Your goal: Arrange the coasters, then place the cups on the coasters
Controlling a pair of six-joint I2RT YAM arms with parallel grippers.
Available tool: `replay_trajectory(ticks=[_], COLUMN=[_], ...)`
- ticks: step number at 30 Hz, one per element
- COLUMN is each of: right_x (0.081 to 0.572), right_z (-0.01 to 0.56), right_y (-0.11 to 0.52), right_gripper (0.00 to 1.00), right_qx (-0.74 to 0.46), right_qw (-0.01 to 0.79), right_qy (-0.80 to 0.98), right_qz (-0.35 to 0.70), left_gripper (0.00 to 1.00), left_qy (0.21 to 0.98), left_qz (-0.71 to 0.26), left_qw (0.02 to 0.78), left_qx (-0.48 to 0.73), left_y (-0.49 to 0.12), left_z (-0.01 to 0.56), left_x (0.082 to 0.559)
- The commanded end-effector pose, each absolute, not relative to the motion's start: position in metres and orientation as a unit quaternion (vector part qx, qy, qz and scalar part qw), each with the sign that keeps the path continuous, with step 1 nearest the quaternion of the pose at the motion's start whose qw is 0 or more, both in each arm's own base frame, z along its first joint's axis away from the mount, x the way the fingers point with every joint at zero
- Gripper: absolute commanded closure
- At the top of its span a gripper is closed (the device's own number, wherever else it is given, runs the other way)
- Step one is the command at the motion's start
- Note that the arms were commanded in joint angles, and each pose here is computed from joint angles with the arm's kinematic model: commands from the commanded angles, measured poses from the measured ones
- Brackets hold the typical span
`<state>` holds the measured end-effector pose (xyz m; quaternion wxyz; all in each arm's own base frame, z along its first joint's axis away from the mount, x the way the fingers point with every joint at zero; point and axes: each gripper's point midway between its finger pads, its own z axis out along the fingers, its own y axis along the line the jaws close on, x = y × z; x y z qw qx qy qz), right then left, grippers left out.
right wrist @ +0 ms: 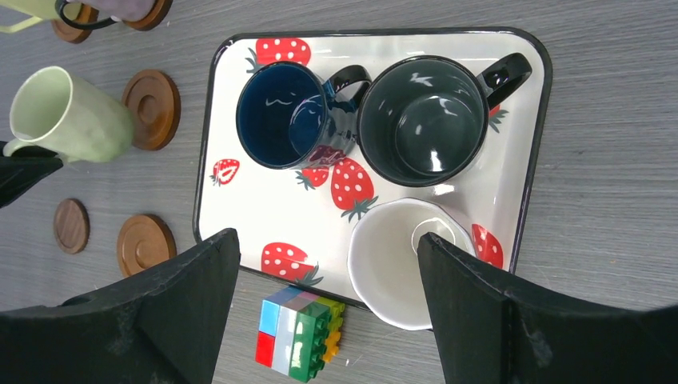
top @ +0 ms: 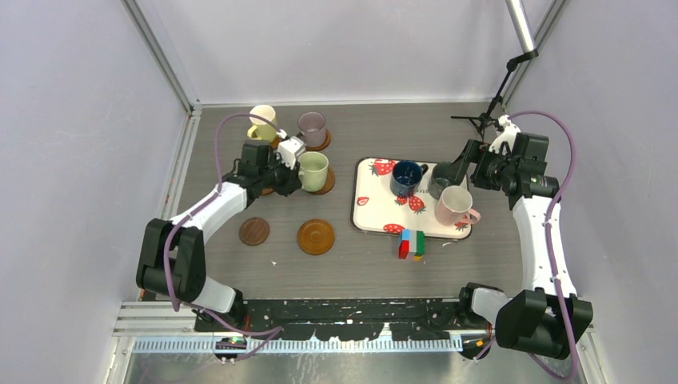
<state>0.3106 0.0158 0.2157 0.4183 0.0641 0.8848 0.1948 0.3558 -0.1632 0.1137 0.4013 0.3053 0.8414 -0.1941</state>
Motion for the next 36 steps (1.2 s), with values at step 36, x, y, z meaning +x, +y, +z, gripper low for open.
replay_trajectory(ticks=[36], right_x=[0.318], right_z=[0.213], right_y=[0.016], right_gripper=[0.14], right_qx=[0.063], right_qw=[0.423], right_qy=[0.881], right_qz=[0.204], left_gripper=[0.82], left_qy=[0.805], left_qz=[-0.195], left_qw=[0.445], left_qx=[0.341], left_y=[-0.179], left_z=[0.101], left_x=[0.398])
